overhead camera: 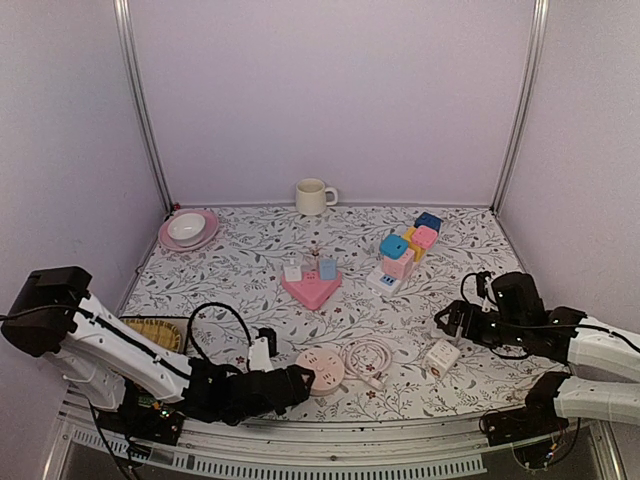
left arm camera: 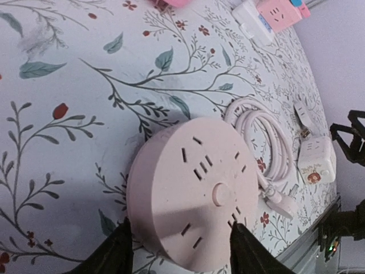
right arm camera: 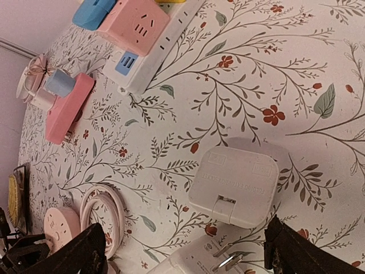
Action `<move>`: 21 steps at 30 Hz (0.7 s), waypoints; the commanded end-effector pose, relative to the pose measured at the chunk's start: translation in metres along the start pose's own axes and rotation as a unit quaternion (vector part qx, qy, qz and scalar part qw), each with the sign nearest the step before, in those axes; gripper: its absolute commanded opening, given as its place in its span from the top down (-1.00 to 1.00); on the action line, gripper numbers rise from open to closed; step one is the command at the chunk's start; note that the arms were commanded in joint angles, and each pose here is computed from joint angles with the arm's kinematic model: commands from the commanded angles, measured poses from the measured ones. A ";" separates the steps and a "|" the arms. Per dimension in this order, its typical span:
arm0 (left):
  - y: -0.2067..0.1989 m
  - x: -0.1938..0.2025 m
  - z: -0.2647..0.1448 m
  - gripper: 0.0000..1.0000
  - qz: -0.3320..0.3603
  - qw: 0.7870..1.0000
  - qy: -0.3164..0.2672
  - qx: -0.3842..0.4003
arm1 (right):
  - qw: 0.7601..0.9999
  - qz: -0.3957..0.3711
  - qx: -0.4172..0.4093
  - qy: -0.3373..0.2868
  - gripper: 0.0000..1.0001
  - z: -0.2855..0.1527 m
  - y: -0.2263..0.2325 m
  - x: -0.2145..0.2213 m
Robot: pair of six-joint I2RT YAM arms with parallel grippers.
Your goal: Pull the plug off the socket
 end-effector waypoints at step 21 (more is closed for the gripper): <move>0.021 -0.084 -0.032 -0.84 -0.045 0.996 -0.067 0.026 | 0.996 -0.027 -0.079 0.008 -0.98 -0.019 0.047 0.007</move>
Point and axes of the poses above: each gripper's point midway between its finger pads, its own z axis out along the fingers, its own y axis along the line the jaws close on, x = y × z, the point moved 2 cm from there along -z, back along the fingers, and after that the axes turned 11 degrees about z, right-handed, at the moved point
